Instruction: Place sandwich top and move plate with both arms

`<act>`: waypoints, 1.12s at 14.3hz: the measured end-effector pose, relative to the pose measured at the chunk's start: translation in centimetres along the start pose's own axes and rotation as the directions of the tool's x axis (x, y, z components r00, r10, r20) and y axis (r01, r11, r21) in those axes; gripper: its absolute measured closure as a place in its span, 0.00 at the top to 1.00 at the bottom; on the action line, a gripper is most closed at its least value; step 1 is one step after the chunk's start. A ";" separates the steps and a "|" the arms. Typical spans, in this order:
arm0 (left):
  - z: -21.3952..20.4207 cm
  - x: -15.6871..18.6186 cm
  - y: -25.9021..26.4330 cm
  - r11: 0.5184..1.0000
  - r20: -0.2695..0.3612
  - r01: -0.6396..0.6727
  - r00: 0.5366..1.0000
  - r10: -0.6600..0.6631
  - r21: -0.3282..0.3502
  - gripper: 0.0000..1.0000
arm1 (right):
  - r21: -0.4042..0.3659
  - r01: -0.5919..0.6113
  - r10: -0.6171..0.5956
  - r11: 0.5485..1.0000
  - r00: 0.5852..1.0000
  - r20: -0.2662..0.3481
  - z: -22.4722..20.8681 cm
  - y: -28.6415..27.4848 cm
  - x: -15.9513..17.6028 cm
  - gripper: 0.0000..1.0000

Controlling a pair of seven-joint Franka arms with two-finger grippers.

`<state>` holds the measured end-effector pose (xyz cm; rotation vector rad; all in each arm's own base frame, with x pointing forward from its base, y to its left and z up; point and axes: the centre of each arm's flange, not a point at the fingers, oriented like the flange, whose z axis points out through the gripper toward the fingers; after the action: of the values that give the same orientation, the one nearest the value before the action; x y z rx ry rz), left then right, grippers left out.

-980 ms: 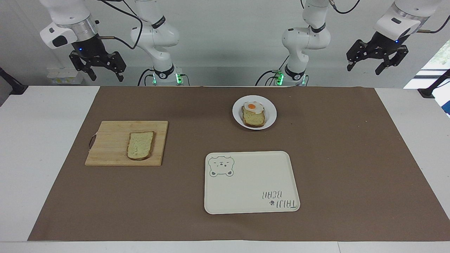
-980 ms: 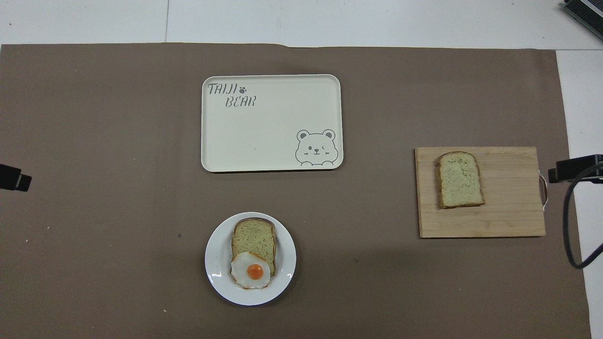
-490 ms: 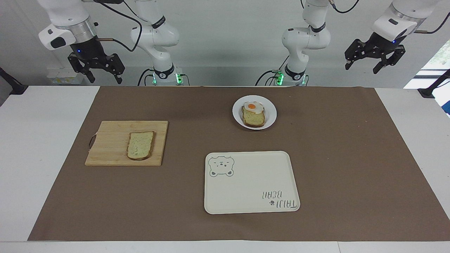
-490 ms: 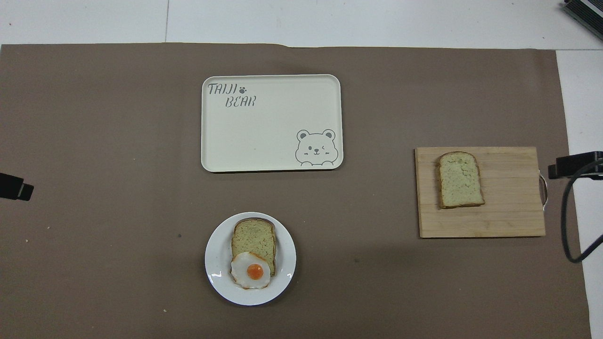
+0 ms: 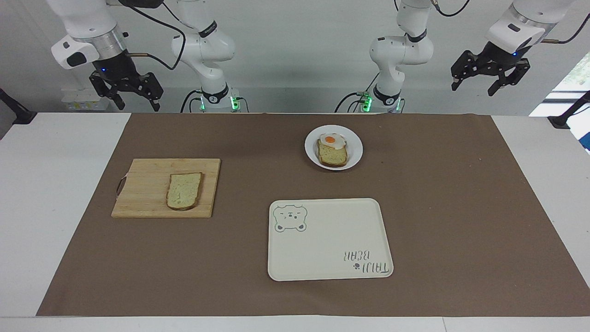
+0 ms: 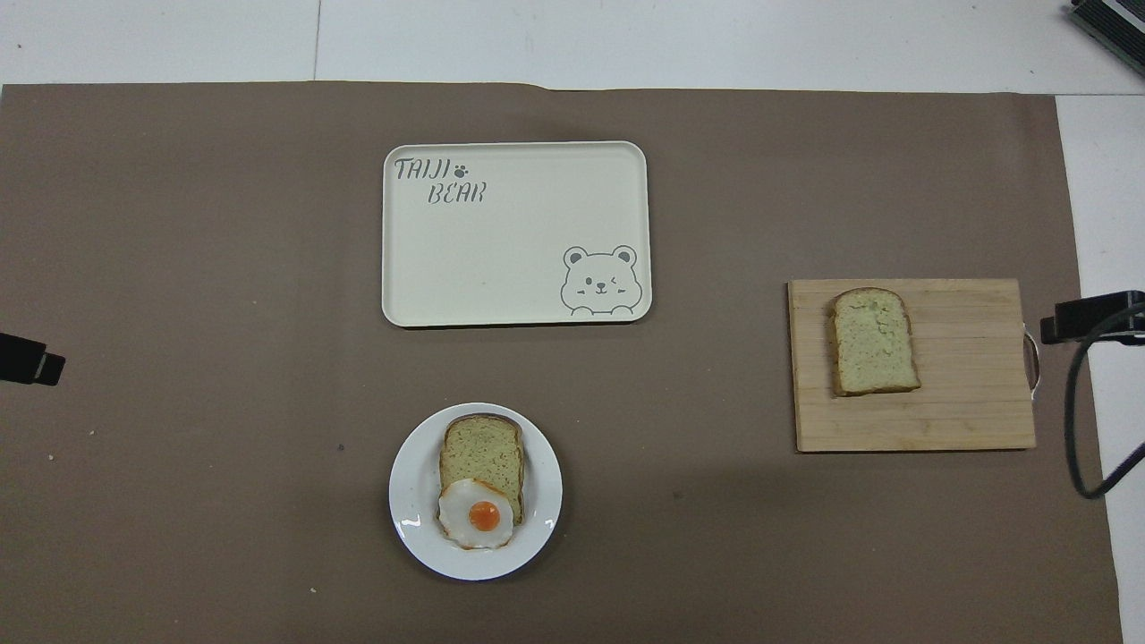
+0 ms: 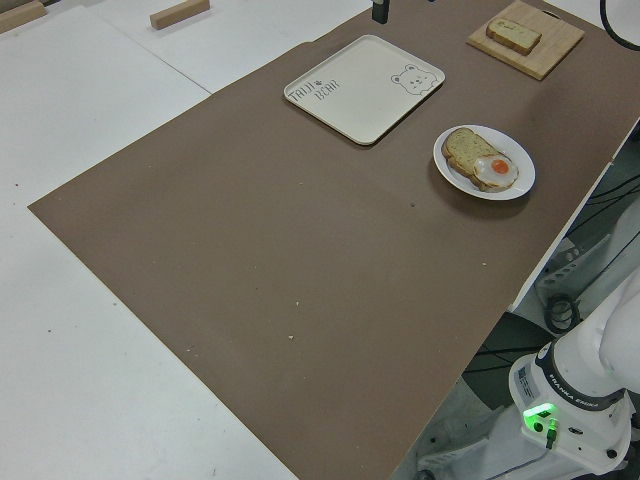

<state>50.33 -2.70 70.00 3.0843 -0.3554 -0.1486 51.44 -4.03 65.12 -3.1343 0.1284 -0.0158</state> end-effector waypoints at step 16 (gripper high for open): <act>0.5 -0.7 0.3 1.000 0.017 -0.004 1.000 0.004 -0.004 1.00 | 0.000 0.015 -0.015 1.000 1.000 -0.011 3.8 0.8 1.0 1.00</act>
<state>49.59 -2.81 69.57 3.0800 -0.3612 -0.1749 52.41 -4.86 61.31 -3.1353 0.1050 -0.0327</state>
